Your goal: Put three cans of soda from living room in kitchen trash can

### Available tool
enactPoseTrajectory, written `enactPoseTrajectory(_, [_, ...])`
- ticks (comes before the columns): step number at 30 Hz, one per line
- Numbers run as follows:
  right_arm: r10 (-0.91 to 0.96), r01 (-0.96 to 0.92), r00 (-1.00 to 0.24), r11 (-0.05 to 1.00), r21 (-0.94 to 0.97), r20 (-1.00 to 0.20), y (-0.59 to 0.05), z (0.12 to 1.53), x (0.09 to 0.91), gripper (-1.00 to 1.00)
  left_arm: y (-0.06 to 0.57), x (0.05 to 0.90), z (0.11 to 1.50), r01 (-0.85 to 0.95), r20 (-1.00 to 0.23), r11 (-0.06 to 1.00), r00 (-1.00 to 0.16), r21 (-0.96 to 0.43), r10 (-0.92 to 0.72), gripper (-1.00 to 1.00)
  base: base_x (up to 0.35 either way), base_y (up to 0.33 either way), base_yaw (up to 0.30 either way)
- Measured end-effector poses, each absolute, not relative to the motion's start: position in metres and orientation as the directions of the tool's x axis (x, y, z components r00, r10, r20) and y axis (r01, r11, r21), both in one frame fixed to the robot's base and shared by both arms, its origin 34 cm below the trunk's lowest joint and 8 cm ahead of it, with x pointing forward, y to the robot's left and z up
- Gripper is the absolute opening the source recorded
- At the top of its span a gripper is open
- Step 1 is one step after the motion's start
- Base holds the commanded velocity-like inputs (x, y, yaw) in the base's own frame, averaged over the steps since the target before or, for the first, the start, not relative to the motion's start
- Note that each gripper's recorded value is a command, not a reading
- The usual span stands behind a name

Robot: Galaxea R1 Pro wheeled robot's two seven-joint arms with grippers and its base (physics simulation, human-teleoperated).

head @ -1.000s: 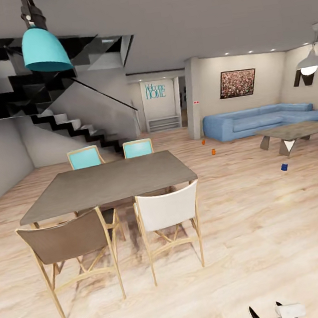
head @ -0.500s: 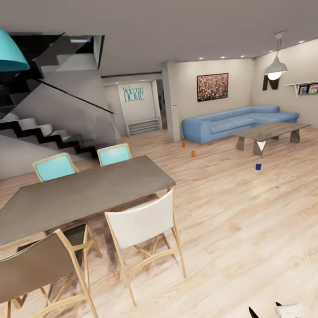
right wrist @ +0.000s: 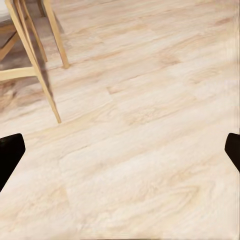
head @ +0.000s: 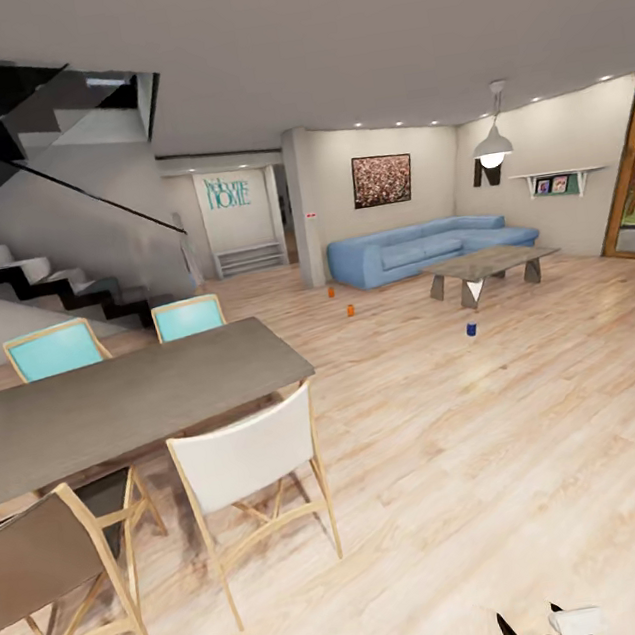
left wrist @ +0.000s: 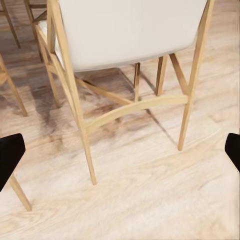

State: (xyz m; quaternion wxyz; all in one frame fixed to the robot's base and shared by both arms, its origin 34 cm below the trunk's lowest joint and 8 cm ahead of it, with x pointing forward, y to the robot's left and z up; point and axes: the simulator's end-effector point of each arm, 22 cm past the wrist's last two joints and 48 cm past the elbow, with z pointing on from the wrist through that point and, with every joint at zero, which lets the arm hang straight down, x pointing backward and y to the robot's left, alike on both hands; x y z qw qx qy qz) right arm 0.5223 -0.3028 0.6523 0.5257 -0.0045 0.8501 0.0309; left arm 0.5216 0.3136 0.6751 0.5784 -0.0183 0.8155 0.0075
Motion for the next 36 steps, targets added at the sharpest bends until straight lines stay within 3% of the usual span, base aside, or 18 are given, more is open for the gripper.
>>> enactPoseTrajectory(9, [0.026, -0.04, -0.447, 0.998, 0.049, -0.894, -0.3021, 0.6522, 0.5223, 1.0, 0.313, 0.5215, 0.6749, -0.037, -0.944, 0.999, -0.331, -0.009, -0.021, 1.0, -0.145, 0.0, -0.251])
enactPoseTrajectory(36, [0.027, -0.039, -0.458, 0.998, 0.05, -0.888, -0.3015, 0.6473, 0.5194, 1.0, 0.3127, 0.5208, 0.673, -0.037, -0.942, 0.999, -0.335, -0.009, -0.021, 1.0, -0.311, 0.005, -0.25])
